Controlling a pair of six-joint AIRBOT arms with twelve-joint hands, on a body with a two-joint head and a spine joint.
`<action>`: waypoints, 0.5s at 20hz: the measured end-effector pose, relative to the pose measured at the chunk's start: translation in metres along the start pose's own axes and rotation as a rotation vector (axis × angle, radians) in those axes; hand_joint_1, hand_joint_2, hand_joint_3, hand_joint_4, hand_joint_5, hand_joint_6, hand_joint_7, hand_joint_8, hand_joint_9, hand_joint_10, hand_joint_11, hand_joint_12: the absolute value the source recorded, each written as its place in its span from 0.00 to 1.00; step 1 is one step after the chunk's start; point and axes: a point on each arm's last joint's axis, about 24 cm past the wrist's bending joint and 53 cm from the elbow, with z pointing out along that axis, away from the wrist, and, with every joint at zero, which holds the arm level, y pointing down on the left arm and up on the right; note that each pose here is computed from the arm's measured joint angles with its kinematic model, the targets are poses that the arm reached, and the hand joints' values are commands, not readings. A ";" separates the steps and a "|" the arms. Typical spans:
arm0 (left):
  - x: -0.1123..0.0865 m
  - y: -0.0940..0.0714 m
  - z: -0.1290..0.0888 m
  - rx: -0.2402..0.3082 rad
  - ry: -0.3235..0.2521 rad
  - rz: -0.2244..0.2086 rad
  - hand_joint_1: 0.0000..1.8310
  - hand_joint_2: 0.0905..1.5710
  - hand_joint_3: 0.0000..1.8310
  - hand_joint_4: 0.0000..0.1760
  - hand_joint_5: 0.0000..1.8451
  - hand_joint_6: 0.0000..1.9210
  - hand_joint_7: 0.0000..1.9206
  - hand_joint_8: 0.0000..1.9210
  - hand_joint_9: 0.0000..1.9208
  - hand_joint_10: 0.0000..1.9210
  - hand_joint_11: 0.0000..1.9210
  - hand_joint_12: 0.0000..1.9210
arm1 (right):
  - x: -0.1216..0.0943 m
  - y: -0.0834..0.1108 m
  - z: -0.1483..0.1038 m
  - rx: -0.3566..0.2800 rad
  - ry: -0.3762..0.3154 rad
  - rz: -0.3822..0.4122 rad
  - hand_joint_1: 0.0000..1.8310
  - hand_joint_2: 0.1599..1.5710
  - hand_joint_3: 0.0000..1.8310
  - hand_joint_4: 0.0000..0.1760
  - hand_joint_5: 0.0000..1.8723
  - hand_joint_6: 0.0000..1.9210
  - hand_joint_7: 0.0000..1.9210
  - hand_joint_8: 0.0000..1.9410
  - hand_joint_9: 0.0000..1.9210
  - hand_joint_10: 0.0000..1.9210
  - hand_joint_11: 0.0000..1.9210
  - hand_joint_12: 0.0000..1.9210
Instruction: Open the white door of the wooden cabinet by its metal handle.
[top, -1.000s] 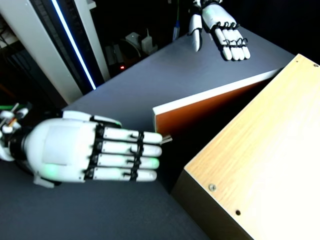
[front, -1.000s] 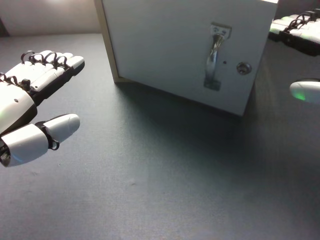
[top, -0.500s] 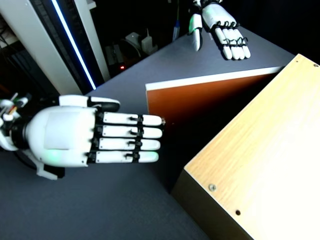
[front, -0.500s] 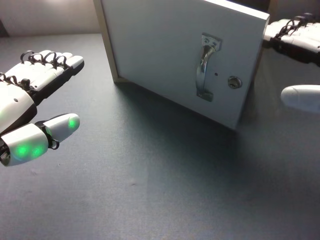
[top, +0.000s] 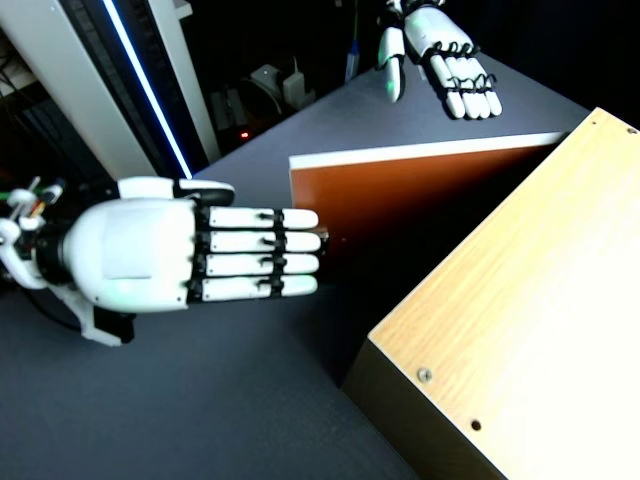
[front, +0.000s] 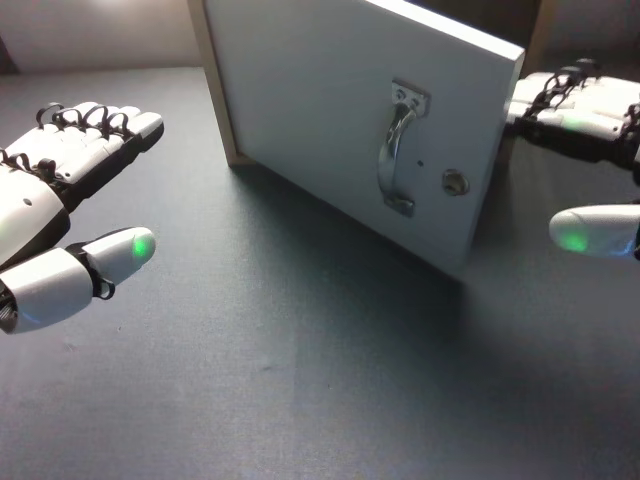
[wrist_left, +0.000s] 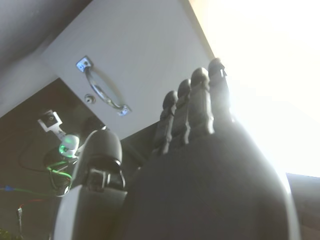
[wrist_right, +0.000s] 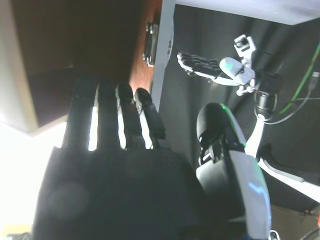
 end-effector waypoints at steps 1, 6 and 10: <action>-0.001 0.000 0.000 0.002 -0.003 0.000 0.00 0.96 0.01 0.00 0.00 0.00 0.00 0.00 0.00 0.00 0.00 0.00 | 0.003 0.001 0.001 -0.005 0.008 0.001 0.00 0.90 0.00 0.00 0.00 0.00 0.00 0.00 0.00 0.00 0.00 0.00; 0.000 0.003 -0.003 -0.009 -0.001 0.001 0.00 0.96 0.01 0.00 0.00 0.00 0.00 0.00 0.00 0.00 0.00 0.00 | 0.017 0.008 0.007 -0.034 0.041 0.013 0.09 0.89 0.00 0.00 0.03 0.00 0.01 0.00 0.00 0.00 0.00 0.00; -0.002 0.009 -0.007 -0.035 -0.007 -0.003 0.00 0.97 0.01 0.00 0.00 0.00 0.00 0.00 0.00 0.00 0.00 0.00 | 0.028 0.019 0.016 -0.079 0.062 0.018 0.15 0.88 0.00 0.00 0.04 0.00 0.04 0.00 0.00 0.00 0.00 0.00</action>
